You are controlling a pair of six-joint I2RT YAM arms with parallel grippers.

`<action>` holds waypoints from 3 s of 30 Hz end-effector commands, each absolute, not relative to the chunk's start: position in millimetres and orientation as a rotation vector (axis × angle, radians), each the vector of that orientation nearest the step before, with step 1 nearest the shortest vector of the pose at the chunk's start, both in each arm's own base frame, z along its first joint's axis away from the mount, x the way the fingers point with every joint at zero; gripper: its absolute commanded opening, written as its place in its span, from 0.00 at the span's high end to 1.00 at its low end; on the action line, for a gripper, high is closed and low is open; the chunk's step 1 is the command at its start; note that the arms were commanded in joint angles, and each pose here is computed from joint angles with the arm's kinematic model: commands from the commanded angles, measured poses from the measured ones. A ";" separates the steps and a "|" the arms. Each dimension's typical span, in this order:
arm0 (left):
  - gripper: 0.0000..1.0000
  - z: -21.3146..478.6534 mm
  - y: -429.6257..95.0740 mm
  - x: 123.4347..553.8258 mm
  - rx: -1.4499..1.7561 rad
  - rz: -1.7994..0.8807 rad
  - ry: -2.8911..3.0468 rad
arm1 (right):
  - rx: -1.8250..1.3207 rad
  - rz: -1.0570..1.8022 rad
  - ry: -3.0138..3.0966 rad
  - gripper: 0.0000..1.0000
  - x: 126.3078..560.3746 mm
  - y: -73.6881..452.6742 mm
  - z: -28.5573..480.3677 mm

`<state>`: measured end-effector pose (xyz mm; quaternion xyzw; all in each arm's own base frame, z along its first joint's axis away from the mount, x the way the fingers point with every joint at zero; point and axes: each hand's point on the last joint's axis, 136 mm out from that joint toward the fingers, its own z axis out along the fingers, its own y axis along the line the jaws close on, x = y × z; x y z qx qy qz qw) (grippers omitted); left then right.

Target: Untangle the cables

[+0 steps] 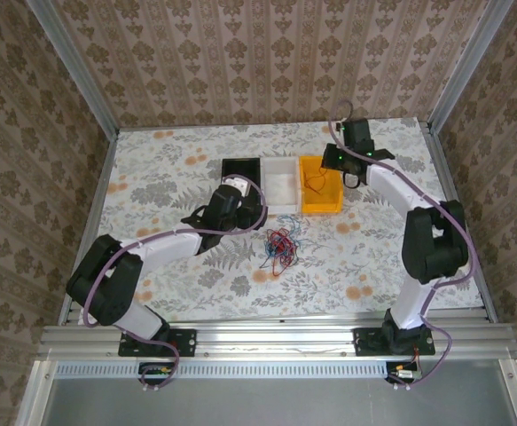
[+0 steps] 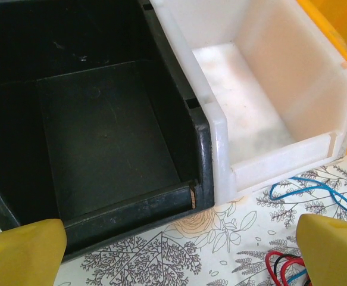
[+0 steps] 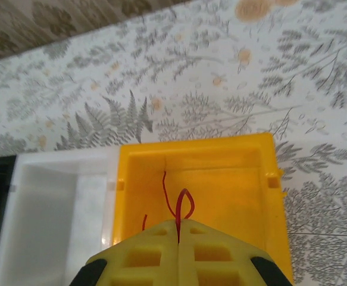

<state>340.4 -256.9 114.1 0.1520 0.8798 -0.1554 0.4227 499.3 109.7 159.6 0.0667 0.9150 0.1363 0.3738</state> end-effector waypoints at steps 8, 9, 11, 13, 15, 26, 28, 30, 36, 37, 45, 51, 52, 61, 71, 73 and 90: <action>0.00 117.5 -261.9 332.0 0.447 -0.434 2.229 | 0.240 0.252 2.401 0.78 512.1 104.8 132.8; 0.00 116.7 -262.7 330.9 0.463 -0.438 2.233 | 0.243 0.249 2.393 0.71 511.7 103.7 136.6; 0.00 115.2 -264.3 328.6 0.486 -0.444 2.242 | 0.235 0.253 2.365 0.55 510.3 103.7 149.7; 0.00 113.2 -266.4 325.9 0.515 -0.453 2.250 | 0.230 0.260 2.335 0.47 506.6 102.6 165.1; 0.00 110.5 -268.6 323.4 0.539 -0.463 2.259 | 0.224 0.262 2.303 0.45 498.7 101.2 179.4; 0.02 96.4 -269.3 321.8 0.561 -0.485 2.306 | -0.347 0.475 2.374 0.49 370.5 212.4 160.3; 0.03 93.7 -268.3 322.2 0.556 -0.489 2.316 | -0.515 0.511 2.417 0.51 342.1 237.7 141.7; 0.03 89.9 -265.6 322.9 0.545 -0.488 2.329 | -0.644 0.513 2.482 0.55 318.6 253.3 119.3; 0.05 82.6 -258.7 321.6 0.523 -0.480 2.345 | -0.772 0.425 2.599 0.61 296.5 256.4 79.5; 0.05 80.8 -257.8 320.9 0.522 -0.475 2.350 | -0.772 0.413 2.597 0.61 297.8 255.5 78.1; 0.07 72.0 -238.7 323.9 0.420 -0.407 2.374 | -0.783 0.379 2.606 0.61 315.4 264.2 67.4; 0.07 70.4 -226.2 325.4 0.343 -0.402 2.372 | -0.762 0.350 2.631 0.60 328.0 265.2 55.9; 0.07 71.1 -226.3 325.5 0.344 -0.402 2.370 | -0.766 0.358 2.639 0.60 327.9 266.7 54.5; 0.07 72.9 -225.4 327.6 0.354 -0.403 2.368 | -0.798 0.482 2.680 0.54 325.7 279.9 47.8; 0.07 73.0 -223.5 329.4 0.349 -0.398 2.368 | -0.775 0.559 2.704 0.56 337.9 291.3 42.3; 0.07 73.3 -223.3 328.8 0.345 -0.402 2.367 | -0.770 0.539 2.714 0.55 339.5 289.9 39.3; 0.06 72.6 -218.9 331.0 0.300 -0.386 2.364 | -0.758 0.486 2.570 0.56 346.2 283.5 71.0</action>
